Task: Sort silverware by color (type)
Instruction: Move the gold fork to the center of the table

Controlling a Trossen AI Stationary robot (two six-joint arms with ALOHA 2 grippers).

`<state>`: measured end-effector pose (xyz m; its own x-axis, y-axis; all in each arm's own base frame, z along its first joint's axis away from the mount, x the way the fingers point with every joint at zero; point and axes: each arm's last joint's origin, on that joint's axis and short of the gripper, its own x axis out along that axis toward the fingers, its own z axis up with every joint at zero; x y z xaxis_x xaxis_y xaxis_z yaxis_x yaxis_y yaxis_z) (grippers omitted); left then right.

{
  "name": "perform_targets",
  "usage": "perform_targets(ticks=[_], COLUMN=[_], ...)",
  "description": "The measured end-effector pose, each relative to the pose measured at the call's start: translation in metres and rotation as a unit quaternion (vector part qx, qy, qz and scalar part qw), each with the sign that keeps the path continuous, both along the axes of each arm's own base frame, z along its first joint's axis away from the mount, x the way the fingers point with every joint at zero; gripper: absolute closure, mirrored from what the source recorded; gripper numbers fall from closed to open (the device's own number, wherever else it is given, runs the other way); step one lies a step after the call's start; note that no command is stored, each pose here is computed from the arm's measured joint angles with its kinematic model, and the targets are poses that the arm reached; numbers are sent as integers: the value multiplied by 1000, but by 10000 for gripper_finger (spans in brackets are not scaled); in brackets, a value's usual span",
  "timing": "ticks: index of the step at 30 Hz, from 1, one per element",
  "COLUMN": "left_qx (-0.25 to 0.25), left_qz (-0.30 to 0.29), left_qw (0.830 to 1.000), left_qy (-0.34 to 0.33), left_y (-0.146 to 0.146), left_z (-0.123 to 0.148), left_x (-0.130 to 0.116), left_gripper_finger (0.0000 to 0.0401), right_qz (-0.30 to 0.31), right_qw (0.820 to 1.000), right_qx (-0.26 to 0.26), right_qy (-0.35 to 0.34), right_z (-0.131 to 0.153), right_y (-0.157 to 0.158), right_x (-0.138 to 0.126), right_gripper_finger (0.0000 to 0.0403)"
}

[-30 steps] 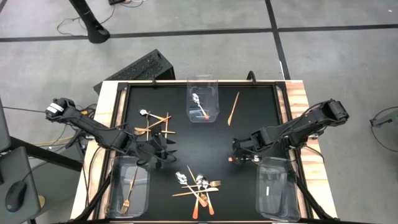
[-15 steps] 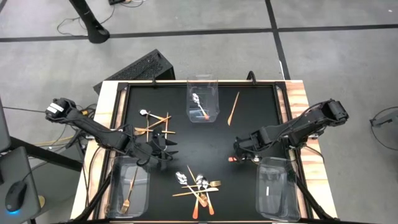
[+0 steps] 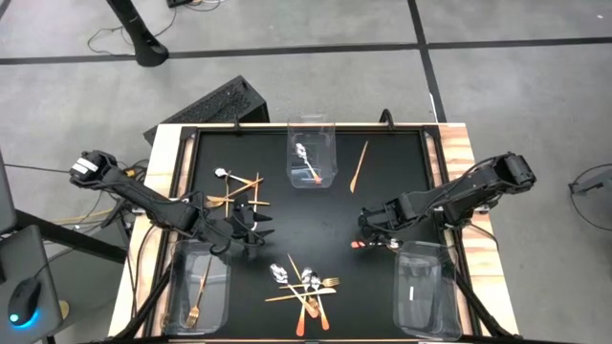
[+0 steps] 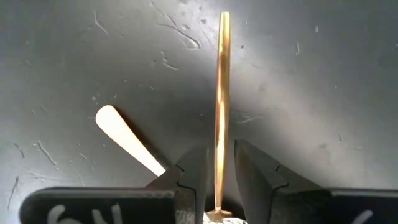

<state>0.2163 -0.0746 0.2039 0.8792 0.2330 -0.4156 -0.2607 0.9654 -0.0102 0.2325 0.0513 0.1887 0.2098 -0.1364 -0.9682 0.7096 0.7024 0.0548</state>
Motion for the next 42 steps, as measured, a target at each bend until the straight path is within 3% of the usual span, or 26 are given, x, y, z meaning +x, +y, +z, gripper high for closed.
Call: perform_targets(ticks=[9, 19, 33, 38, 42], left_qx=[13, -8, 2, 0, 0], left_qz=[11, 9, 23, 23, 24], left_qw=[1000, 1000, 1000, 999, 999], left_qy=[-16, -17, -21, -22, -22], left_y=[0, 0, 1, 1, 1], left_z=[3, 2, 3, 3, 3], left_x=[1, 1, 1, 1, 1], left_gripper_finger=[247, 246, 247, 247, 246], right_qz=[-4, 3, 108, 127, 136], right_qw=[1000, 998, 963, 966, 974], right_qx=[0, -57, -165, -142, -122], right_qy=[-12, -38, -184, -177, -135], right_z=[-15, -18, 47, 46, 28], right_y=[-1, 0, 10, 1, -2], right_x=[-4, -3, 41, 44, 48], right_gripper_finger=[343, 386, 386, 386, 377])
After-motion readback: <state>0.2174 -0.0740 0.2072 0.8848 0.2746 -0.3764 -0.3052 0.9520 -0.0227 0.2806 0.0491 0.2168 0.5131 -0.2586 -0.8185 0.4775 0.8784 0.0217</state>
